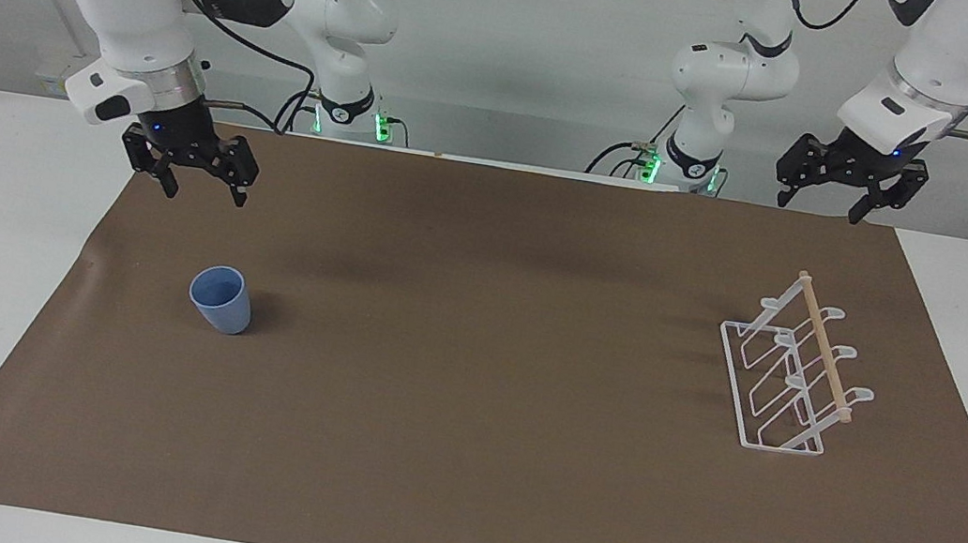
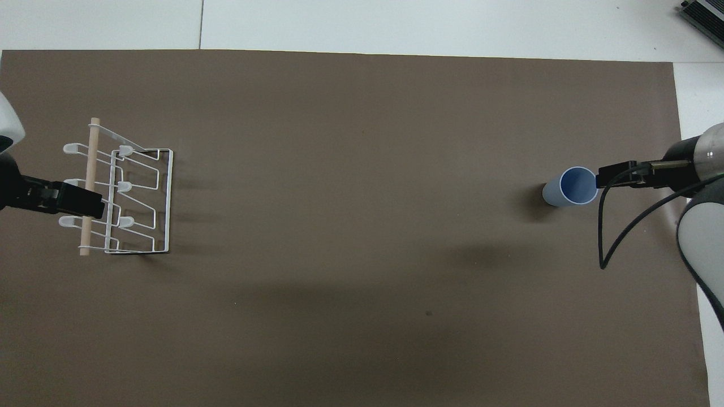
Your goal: Hang cup on cup holder
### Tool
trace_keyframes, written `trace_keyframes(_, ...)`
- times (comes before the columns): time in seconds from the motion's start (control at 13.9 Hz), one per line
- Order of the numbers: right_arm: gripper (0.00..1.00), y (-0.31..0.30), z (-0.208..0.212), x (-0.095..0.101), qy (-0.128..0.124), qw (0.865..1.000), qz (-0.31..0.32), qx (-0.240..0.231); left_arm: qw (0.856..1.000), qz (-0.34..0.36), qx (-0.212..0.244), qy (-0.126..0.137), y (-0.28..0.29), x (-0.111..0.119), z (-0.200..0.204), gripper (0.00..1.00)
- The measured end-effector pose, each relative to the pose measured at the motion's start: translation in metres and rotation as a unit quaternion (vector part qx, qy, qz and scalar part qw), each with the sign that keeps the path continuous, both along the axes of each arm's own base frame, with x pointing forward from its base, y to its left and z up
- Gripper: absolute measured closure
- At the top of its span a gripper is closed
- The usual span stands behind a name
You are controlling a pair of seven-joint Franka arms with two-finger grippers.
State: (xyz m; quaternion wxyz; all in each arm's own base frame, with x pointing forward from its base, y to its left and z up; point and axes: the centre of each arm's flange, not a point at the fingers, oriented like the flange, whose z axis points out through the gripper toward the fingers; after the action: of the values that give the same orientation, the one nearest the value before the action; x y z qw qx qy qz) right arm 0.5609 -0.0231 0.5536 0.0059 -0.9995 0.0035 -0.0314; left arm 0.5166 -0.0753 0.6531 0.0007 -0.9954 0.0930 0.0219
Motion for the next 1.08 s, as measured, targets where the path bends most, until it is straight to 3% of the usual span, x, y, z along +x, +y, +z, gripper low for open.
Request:
trace_keyframes(0.29, 0.00, 0.002, -0.022, -0.006, 0.020, 1.000, 0.002, 0.001, 1.000, 0.000, 0.000, 0.000, 0.000, 0.000, 0.000, 0.00)
trace_keyframes(0.5, 0.00, 0.008, -0.058, -0.008, 0.014, 1.000, 0.009, 0.000, 1.000, 0.000, 0.000, 0.000, 0.000, 0.000, 0.000, 0.00)
trace_keyframes(0.72, 0.00, 0.017, -0.083, -0.013, 0.023, 1.000, 0.019, 0.000, 1.000, 0.000, 0.000, 0.000, 0.000, 0.000, 0.000, 0.00)
trace_keyframes(0.86, 0.00, 0.016, -0.091, -0.011, 0.011, 1.000, 0.020, -0.001, 1.000, 0.000, 0.000, 0.000, 0.000, 0.000, 0.000, 0.00)
trace_keyframes(1.08, 0.00, 0.014, -0.103, 0.003, -0.035, 0.999, 0.020, -0.002, 1.000, 0.000, 0.000, 0.000, 0.000, 0.000, 0.000, 0.00)
